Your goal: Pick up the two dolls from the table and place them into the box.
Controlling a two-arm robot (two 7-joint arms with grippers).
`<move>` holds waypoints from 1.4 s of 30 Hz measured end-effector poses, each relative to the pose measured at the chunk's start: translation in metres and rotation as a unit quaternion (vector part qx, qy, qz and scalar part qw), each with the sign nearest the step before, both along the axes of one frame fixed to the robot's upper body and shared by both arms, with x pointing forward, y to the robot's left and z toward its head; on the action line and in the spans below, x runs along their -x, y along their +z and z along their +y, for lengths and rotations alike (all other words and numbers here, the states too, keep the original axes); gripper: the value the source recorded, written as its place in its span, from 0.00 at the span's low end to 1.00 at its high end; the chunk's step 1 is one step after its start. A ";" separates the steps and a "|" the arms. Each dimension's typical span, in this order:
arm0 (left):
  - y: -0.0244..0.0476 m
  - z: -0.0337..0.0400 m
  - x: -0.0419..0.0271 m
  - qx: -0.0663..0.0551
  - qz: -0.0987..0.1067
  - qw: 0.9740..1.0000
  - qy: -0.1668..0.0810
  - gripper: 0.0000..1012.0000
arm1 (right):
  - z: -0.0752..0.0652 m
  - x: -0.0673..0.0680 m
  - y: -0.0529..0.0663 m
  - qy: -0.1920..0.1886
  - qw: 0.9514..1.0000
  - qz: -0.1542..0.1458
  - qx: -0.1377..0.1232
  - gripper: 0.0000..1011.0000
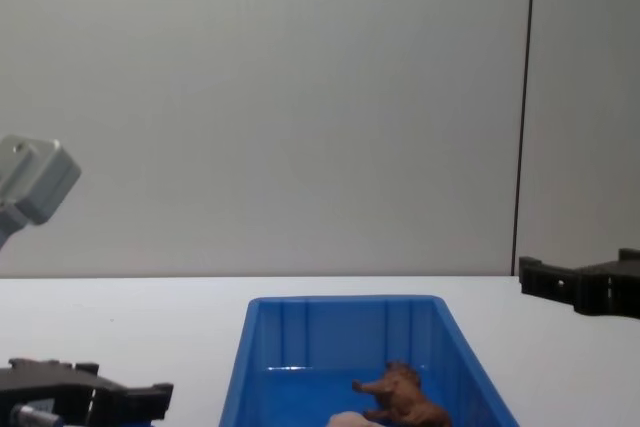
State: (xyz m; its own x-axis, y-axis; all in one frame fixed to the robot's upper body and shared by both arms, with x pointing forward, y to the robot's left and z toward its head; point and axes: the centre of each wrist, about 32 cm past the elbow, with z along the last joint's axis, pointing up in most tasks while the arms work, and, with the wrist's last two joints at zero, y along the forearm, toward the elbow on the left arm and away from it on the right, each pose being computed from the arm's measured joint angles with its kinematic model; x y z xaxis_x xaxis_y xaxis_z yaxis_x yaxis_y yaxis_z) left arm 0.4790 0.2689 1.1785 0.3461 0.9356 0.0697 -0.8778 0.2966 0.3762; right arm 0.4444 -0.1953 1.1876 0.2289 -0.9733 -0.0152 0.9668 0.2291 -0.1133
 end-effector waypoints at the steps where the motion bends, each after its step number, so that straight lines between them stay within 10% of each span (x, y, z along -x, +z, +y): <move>1: -0.0013 0.0012 -0.0008 0.000 0.005 1.000 0.000 0.85 | 0.000 0.000 0.000 0.000 1.000 0.000 0.000 0.99; 22: -0.0090 0.0016 -0.0044 0.015 0.026 0.999 -0.012 0.31 | 0.000 0.000 0.000 0.000 1.000 0.000 0.000 0.99; 42: 0.0305 -0.0098 -0.0082 0.027 -0.076 0.995 -0.050 0.19 | 0.000 0.000 0.000 0.000 1.000 0.000 0.000 0.99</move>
State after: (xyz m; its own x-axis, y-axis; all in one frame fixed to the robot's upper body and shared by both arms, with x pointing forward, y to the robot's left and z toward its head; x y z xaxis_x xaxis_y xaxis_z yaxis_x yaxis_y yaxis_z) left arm 0.4872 0.2591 1.2090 0.4262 0.9012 0.0785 -0.8888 0.4010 0.2220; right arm 0.4444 -0.1952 1.1877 0.2291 -0.9733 -0.0152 0.9668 0.2294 -0.1130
